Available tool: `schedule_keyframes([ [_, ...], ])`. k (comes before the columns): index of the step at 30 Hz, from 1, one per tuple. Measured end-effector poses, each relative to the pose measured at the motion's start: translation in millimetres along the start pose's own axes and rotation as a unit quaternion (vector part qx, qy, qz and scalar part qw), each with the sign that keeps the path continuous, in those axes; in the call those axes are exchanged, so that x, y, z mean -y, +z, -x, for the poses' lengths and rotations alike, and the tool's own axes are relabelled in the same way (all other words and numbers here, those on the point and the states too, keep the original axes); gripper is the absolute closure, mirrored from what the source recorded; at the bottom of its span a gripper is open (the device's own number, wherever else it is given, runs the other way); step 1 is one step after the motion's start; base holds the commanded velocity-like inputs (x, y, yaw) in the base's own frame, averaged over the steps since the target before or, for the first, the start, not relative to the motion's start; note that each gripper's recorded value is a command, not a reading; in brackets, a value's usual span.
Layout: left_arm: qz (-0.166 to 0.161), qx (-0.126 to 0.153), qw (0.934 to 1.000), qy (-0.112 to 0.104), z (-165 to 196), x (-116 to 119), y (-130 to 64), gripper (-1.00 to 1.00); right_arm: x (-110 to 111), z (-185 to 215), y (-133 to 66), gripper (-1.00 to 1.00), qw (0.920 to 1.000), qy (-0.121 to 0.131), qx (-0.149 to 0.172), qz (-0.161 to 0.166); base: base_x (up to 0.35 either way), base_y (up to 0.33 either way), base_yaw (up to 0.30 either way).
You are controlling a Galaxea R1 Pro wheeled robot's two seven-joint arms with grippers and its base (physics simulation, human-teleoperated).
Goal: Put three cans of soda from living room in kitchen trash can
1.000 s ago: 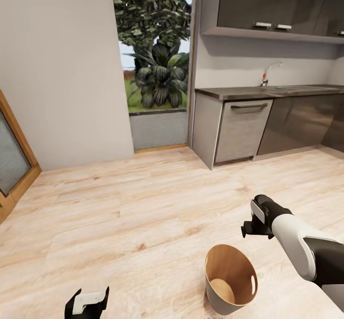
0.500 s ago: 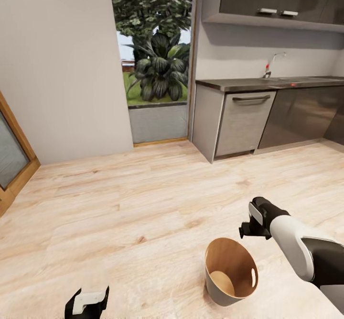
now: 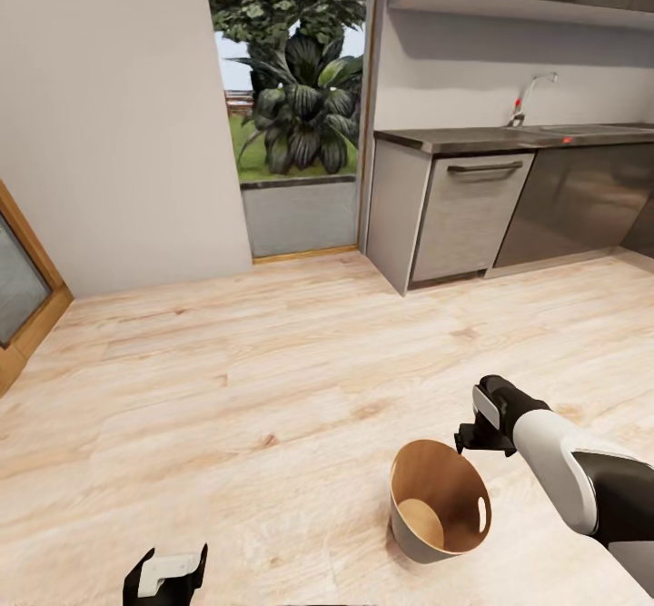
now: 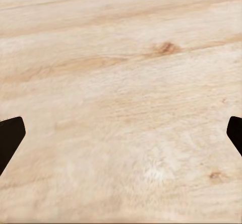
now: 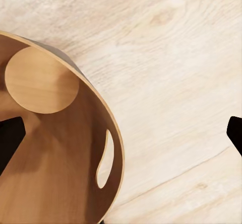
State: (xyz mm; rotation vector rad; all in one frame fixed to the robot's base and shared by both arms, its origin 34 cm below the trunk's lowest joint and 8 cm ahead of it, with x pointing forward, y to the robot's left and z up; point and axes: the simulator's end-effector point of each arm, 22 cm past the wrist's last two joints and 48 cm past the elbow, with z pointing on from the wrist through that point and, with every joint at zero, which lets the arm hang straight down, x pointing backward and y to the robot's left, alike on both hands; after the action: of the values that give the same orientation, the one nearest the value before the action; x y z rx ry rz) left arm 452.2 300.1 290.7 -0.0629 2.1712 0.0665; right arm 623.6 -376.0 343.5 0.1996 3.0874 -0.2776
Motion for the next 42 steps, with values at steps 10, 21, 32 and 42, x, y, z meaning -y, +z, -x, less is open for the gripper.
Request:
schedule_keyframes([
  [10, 0.001, 0.001, 1.0000, -0.001, 1, -1, 0.1, -1.00, 0, 0, 0.0, -1.00, 1.0000, 0.000, 0.000, 0.000, 0.000, 0.000, 0.000],
  [21, 0.002, -0.019, 0.9998, 0.001, -18, -1, 1.7, -1.00, -6, -8, 22.4, -1.00, 0.9998, -0.005, -0.020, -0.001, 0.000, 0.000, 0.000],
  [32, 0.002, -0.034, 0.9994, 0.001, -30, -1, 2.4, -1.00, -7, -18, 42.1, -1.00, 0.9995, -0.007, -0.032, -0.004, 0.000, 0.000, 0.000],
  [42, 0.002, -0.034, 0.9994, 0.002, -31, -2, 2.3, -1.00, -10, -14, 45.2, -1.00, 0.9998, -0.007, -0.018, 0.000, 0.000, 0.000, 0.000],
])
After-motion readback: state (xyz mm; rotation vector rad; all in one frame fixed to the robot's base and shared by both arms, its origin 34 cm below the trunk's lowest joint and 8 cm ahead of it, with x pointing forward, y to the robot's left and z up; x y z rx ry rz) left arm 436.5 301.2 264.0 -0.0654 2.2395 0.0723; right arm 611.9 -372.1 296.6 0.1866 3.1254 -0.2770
